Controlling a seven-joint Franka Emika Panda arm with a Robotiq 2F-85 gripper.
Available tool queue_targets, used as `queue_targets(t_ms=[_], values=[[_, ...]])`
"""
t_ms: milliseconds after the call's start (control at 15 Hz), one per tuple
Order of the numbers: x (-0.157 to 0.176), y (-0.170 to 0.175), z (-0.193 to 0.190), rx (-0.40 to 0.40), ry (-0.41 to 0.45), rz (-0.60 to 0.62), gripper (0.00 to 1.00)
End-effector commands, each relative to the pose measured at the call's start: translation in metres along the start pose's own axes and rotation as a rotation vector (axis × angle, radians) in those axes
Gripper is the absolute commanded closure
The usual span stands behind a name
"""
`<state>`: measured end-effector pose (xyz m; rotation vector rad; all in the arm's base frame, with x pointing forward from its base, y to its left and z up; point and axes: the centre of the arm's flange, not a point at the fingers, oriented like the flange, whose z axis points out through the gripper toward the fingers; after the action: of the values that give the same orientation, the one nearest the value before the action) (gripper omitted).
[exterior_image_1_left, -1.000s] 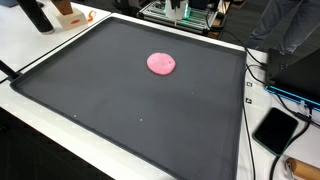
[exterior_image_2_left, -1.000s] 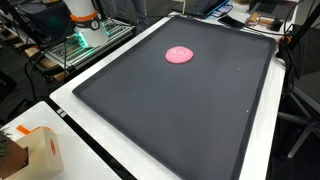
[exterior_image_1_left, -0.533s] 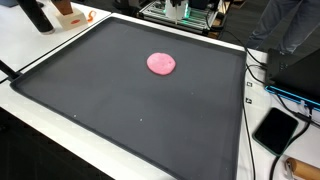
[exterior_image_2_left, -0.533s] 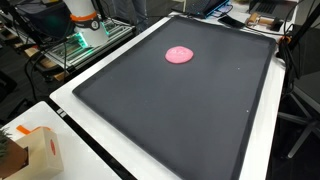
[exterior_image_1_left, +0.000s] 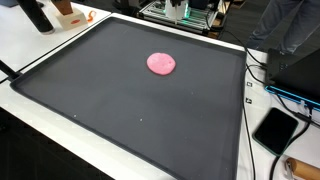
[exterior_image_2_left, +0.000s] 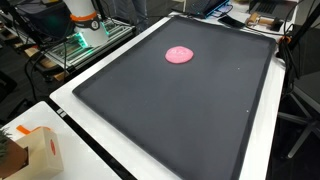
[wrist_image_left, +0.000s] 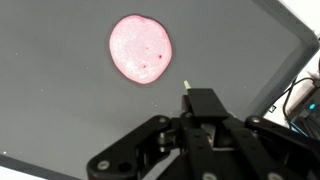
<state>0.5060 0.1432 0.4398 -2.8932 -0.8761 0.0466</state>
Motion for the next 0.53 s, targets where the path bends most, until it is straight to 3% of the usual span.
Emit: queue_targets(t_ms=[0,133,467], values=[[-0.003,0.023,-0.007,0.053,0.020,0.044,0.97],[-0.008,0.048,-0.009,0.103,0.036,0.088,0.97],[-0.030,0.107,0.001,0.318,0.067,0.196,0.97]])
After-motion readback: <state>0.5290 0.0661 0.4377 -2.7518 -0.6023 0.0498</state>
